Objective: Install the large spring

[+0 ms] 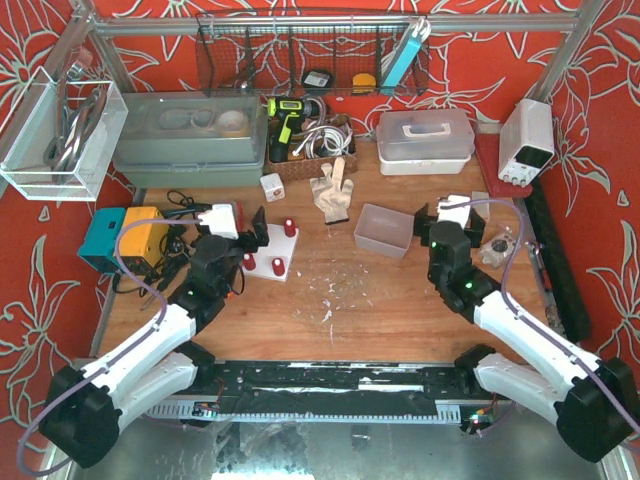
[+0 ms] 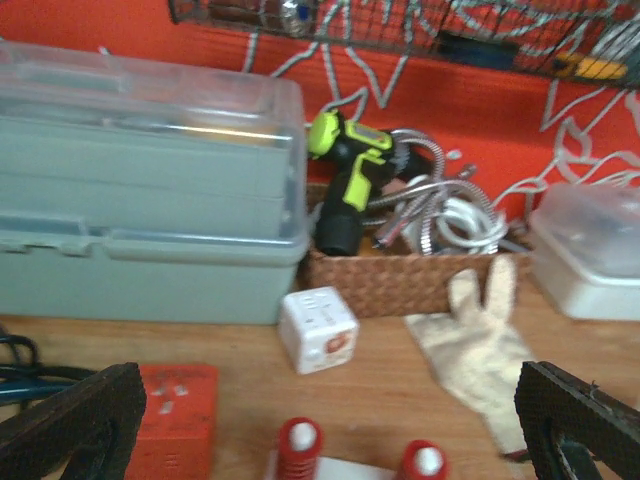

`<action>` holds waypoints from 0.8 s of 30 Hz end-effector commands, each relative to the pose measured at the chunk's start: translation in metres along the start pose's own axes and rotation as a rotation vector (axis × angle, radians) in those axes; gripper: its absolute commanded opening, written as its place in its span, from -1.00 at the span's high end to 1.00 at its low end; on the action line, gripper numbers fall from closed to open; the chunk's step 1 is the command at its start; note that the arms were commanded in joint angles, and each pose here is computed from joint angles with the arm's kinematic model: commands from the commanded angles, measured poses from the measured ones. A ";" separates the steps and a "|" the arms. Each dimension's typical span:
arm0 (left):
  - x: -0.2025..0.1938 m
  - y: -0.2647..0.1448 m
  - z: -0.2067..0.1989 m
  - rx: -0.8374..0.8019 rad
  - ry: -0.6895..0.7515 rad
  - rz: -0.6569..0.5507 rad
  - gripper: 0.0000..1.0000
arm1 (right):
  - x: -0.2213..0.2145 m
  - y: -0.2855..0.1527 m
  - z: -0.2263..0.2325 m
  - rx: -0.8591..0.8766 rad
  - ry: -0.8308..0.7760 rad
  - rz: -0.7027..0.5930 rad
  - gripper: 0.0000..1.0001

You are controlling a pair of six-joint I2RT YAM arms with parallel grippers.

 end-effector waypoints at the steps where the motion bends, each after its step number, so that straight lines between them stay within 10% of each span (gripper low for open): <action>1: -0.006 0.008 0.026 0.122 0.204 -0.057 -1.00 | 0.002 0.017 -0.044 -0.216 -0.032 0.019 -0.98; 18: -0.102 0.034 0.097 0.207 0.251 0.127 -1.00 | -0.111 0.086 -0.075 -0.205 -0.147 0.259 -0.98; 24: -0.104 0.047 0.089 0.133 0.265 0.142 -1.00 | -0.113 0.094 -0.075 -0.142 -0.120 0.151 -0.98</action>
Point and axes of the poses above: each gripper's point midway between its finger pads, its own y axis out along the fingers, its own z axis along the line the jaws close on, x = y × z, the point moved 2 cm from there along -y, back along the fingers, and after that the axes turned 4 degrees about y, right-handed, at the moved point
